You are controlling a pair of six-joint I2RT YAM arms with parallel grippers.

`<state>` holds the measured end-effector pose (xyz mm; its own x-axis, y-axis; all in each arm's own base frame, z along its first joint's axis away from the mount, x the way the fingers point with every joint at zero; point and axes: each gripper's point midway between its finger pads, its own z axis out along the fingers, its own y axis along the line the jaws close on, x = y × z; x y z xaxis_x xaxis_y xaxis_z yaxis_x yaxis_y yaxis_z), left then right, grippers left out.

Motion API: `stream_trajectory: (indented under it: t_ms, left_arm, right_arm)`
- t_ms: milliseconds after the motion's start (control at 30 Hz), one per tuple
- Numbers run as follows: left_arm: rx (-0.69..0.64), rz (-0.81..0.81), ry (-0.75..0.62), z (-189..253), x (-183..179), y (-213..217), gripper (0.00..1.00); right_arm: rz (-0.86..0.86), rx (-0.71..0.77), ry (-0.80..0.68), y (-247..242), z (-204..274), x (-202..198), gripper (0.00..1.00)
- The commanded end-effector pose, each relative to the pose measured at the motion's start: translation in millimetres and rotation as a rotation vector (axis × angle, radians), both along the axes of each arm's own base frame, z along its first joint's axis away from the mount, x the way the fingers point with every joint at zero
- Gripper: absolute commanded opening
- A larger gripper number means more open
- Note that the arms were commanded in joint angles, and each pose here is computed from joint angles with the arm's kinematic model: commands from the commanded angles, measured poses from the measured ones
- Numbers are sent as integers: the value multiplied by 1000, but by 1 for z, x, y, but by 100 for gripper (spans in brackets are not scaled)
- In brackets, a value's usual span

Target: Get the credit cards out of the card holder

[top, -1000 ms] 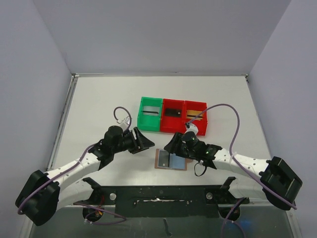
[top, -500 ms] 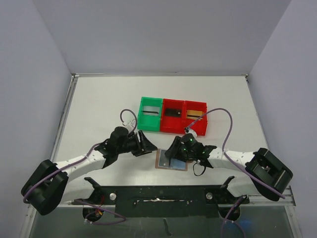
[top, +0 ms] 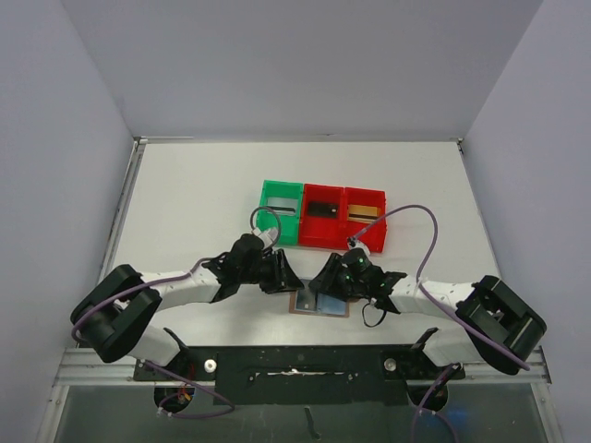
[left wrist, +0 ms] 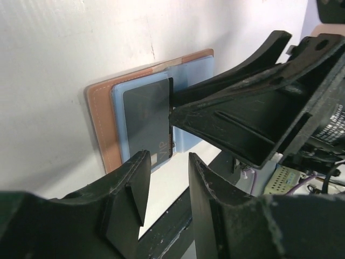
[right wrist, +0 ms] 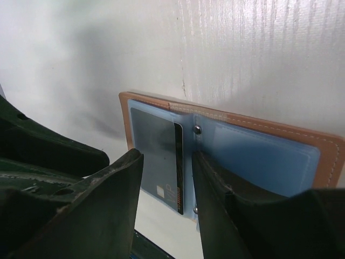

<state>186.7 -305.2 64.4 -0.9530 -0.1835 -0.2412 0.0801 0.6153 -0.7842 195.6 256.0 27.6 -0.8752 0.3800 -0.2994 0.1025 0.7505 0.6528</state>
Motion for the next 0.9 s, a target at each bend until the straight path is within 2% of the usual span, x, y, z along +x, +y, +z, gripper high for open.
stream_trajectory:
  t_ms: [0,367,567,700,733,867]
  left_arm:
    - [7,-36,-68,5,10,-16,32]
    - [117,-39,-7,-32,-5,-6,30]
    - [131,-44,8,-40,-11,-7,20]
    - [157,-20,9,-42,-9,-2,18]
    - [167,-13,9,-43,-9,-1,18]
    - [210,-4,13,-48,-8,5,17]
  right_arm:
    - [-1,-6,16,-3,-9,-2,42]
    - [30,13,28,3,-11,-4,35]
    - [69,36,28,11,-10,-5,23]
    - [60,46,16,9,-5,-5,16]
    - [61,54,11,9,-3,-5,17]
    - [84,110,-9,9,7,-4,39]
